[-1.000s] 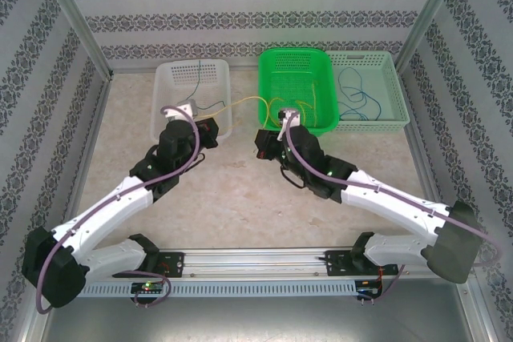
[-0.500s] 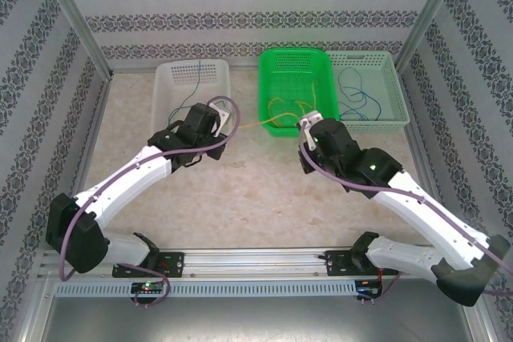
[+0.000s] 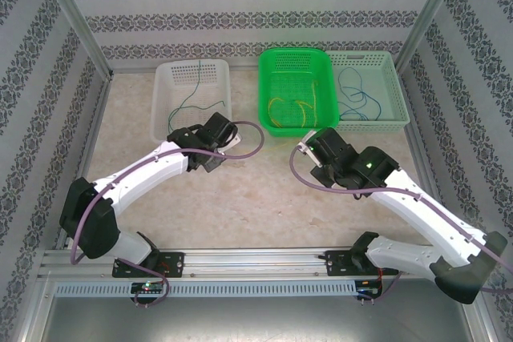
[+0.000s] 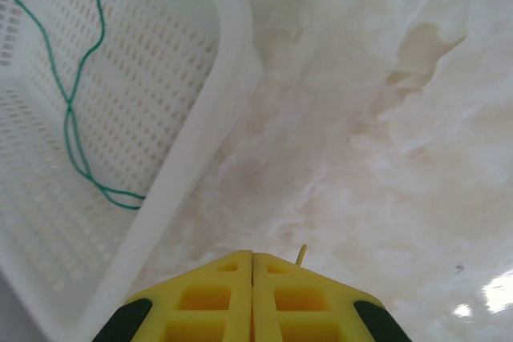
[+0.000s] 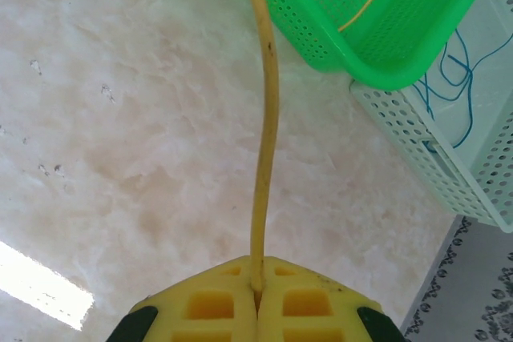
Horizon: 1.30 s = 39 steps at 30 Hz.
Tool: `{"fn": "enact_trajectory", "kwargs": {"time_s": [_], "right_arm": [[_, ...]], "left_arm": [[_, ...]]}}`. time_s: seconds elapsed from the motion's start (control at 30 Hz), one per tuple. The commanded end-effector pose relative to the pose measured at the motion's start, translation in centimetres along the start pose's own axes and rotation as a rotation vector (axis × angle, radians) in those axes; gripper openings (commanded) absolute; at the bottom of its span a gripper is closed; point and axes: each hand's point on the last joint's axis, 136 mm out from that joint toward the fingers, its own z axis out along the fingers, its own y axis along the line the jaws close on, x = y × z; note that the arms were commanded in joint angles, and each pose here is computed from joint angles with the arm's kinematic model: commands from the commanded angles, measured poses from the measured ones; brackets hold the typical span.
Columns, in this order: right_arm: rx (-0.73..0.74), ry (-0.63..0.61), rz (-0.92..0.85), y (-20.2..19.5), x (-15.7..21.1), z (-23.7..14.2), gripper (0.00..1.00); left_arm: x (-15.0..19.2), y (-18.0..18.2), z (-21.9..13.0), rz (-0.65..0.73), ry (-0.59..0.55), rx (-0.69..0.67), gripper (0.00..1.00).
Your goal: Untangle the cables
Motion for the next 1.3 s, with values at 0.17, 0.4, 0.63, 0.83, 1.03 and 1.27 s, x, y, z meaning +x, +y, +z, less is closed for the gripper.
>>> {"fn": "enact_trajectory", "kwargs": {"time_s": [0.17, 0.4, 0.63, 0.83, 1.03, 1.27], "right_arm": [[0.005, -0.137, 0.019, -0.9, -0.8, -2.5, 0.00], [-0.045, -0.237, 0.191, -1.1, -1.9, -3.2, 0.00], [-0.116, -0.341, 0.528, -3.7, -4.3, -3.3, 0.00], [-0.121, -0.480, 0.877, -8.5, -6.2, -4.1, 0.00], [-0.103, -0.530, 1.157, -11.9, -7.3, -3.4, 0.00], [-0.029, -0.535, 1.295, -14.3, -7.6, -0.4, 0.00]], "left_arm": [[0.3, 3.4, -1.5, 0.107, 0.031, -0.201, 0.00], [-2.8, 5.8, -5.1, -0.162, -0.184, -0.241, 0.58], [-4.3, 9.9, -12.5, -0.503, -0.516, -0.265, 1.00], [-3.5, 10.2, -15.3, -0.584, -0.642, -0.219, 1.00], [-2.8, 9.5, -14.3, -0.634, -0.619, -0.197, 1.00], [-2.4, 9.3, -14.0, -0.662, -0.636, -0.180, 1.00]]}}
